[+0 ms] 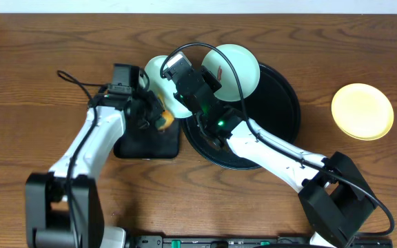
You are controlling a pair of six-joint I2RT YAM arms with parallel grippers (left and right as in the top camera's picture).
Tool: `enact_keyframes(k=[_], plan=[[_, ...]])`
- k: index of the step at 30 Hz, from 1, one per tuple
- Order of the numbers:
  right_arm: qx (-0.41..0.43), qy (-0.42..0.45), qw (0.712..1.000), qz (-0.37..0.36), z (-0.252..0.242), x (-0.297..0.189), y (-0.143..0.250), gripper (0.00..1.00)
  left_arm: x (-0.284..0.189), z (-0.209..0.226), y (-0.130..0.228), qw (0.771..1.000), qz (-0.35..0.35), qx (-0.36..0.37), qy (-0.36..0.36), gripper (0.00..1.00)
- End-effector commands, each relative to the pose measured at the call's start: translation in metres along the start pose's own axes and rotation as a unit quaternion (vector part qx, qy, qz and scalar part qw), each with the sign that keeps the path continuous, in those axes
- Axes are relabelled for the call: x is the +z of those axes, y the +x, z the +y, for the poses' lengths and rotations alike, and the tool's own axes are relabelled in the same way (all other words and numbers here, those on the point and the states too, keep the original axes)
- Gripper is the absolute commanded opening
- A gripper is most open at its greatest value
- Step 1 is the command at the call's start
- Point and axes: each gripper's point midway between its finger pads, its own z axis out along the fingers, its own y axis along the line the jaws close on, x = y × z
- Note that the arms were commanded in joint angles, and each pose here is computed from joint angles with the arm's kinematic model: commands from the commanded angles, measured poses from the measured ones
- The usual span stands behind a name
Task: Clean dirty plates on tray and stack at the side
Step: 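Tilt the green plate toward left gripper and scrub it with sponge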
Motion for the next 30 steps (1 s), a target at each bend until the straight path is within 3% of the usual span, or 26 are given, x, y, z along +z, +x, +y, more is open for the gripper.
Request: enact_keyframes(k=[1, 12, 23, 30], plan=[[0.0, 0.002, 1.0, -0.011, 0.0, -0.004, -0.01, 0.01, -0.02, -0.032, -0.019, 0.998, -0.035, 0.003, 0.057, 0.07], [0.0, 0.001, 1.0, -0.011, 0.001, -0.004, -0.01, 0.01, 0.002, -0.042, -0.037, 0.995, -0.055, 0.0, 0.086, 0.07], [0.0, -0.015, 1.0, -0.016, 0.006, -0.004, -0.012, 0.01, 0.025, -0.019, -0.039, 0.998, -0.061, 0.007, 0.033, 0.07], [-0.001, -0.015, 1.0, -0.015, 0.006, -0.004, -0.012, 0.01, 0.034, -0.012, -0.02, 0.999, -0.044, 0.024, 0.011, 0.07]])
